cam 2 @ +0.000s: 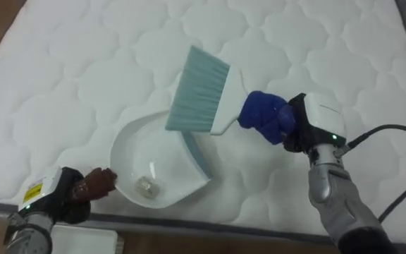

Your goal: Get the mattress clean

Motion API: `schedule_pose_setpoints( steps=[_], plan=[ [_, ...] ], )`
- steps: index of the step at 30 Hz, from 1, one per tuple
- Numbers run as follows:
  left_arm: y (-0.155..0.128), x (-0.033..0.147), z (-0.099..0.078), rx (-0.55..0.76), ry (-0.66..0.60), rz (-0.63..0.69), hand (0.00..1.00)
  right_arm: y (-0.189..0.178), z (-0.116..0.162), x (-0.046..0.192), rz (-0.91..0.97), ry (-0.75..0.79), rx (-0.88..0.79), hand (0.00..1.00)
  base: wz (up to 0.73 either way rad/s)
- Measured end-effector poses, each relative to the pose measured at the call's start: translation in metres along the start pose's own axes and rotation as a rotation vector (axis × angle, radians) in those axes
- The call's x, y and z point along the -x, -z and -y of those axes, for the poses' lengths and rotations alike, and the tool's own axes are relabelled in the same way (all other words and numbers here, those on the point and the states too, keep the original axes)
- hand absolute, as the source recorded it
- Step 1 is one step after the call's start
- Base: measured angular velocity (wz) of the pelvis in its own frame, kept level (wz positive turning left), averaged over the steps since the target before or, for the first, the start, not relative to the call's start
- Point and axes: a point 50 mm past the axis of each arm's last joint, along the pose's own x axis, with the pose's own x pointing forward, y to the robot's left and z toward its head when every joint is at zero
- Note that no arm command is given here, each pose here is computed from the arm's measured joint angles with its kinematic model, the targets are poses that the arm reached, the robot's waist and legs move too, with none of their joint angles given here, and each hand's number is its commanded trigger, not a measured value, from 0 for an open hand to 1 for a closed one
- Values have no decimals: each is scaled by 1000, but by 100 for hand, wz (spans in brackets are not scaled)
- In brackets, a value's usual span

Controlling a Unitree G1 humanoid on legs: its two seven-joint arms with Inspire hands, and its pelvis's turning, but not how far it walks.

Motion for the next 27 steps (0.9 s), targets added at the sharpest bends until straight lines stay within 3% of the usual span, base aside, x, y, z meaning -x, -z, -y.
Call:
schedule_pose_setpoints(
  steps=[8,19,27],
  plan=[
    [9,14,2,65,-4,-46,100,39,-19,42,-219,-16,-141,0,45],
    [12,27,10,117,17,-64,100,33,-15,44,-222,32,-240,0,8],
    [3,23,-2,154,-24,-7,100,24,-18,46,-207,41,-282,0,48]
  ],
)
